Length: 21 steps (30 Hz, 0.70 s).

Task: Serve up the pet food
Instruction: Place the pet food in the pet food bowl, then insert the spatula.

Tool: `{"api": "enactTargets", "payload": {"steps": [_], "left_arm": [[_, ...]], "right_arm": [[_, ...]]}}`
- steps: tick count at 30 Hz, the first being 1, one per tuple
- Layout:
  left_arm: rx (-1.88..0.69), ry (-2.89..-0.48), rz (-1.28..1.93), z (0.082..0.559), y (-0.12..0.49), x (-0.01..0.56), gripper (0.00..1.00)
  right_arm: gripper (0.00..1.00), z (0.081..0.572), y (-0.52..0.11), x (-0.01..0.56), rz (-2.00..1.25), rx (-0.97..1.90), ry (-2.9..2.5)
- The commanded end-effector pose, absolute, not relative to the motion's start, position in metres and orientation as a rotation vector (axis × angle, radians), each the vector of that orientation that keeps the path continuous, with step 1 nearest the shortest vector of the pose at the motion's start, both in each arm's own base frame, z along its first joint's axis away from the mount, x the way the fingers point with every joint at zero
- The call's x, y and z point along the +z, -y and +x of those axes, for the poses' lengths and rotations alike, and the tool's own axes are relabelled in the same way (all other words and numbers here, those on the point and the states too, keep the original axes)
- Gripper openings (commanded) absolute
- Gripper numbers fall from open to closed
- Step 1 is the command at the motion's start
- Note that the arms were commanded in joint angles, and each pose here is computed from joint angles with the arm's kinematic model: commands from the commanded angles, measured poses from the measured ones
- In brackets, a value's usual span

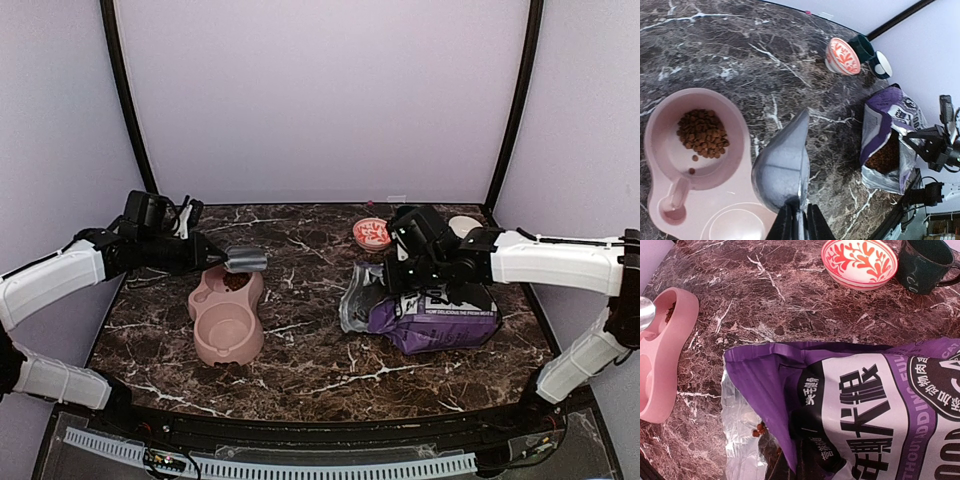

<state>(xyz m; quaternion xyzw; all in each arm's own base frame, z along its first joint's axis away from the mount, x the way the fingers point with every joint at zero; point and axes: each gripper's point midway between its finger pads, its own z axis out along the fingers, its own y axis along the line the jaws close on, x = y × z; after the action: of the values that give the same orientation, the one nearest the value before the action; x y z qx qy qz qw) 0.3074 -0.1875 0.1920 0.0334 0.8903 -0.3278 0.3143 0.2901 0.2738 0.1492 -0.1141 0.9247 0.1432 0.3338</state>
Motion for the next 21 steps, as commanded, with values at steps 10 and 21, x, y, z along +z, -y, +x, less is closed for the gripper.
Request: {"api": "enactTargets", "payload": {"steps": [10, 21], "left_arm": [[-1.21, -2.212, 0.431, 0.27, 0.258, 0.215, 0.0], [-1.344, -2.218, 0.538, 0.258, 0.309, 0.196, 0.0]], "right_arm": [[0.0, 0.317, -0.286, 0.189, -0.325, 0.322, -2.322], [0.01, 0.307, -0.277, 0.187, -0.328, 0.315, -2.346]]}}
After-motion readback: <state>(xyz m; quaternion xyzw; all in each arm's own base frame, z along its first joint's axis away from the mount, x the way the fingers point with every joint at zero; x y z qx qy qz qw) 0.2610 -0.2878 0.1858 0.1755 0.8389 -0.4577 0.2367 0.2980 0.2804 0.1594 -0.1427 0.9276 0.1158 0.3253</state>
